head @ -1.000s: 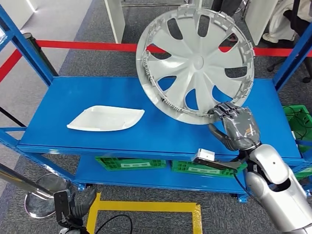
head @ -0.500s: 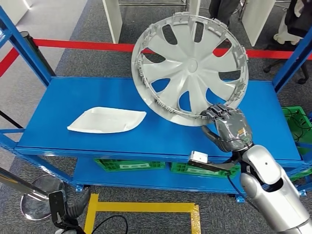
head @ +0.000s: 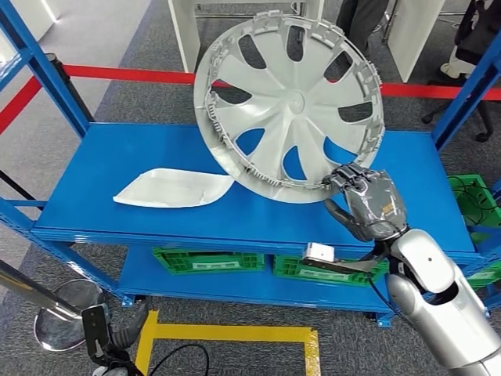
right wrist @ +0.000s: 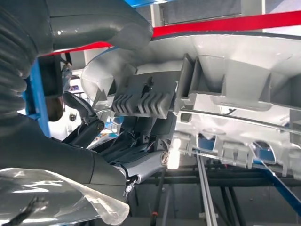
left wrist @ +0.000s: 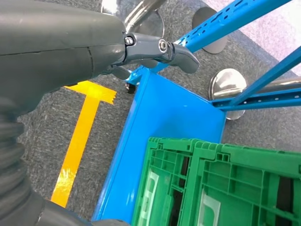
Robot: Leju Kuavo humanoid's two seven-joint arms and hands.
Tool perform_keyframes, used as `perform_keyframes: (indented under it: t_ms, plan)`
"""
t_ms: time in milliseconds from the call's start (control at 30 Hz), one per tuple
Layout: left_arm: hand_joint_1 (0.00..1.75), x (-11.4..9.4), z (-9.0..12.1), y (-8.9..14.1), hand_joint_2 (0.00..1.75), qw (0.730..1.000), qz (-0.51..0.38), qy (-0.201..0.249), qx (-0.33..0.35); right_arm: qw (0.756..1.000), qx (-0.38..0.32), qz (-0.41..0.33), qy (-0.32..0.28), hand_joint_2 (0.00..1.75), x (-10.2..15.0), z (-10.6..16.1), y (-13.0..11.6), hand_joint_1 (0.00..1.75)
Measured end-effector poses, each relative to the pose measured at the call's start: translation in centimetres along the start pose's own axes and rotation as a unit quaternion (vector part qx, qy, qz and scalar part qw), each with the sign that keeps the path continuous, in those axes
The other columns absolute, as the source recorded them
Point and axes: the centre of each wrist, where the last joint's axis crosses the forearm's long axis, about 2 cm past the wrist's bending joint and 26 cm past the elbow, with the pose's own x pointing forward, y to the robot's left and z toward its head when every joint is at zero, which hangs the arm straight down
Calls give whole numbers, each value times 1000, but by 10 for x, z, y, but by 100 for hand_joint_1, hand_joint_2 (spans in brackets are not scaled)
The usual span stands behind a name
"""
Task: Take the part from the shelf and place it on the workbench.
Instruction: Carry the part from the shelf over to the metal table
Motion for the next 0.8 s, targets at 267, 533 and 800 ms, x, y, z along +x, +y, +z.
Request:
perform_keyframes:
  t_ms: [267, 533, 800]
  plan:
    - [0, 0, -1, 2, 175, 1000, -5, 3, 14, 1000, 4, -1, -7, 175, 3, -2, 2, 175]
    - [0, 2, -3, 2, 175, 1000, -5, 1, 20, 1000, 5, 2, -10, 175, 2, -6, 2, 175]
    - [0, 1, -3, 2, 175, 1000, -7, 3, 23, 1000, 11, 0, -13, 175, 4, -5, 5, 175]
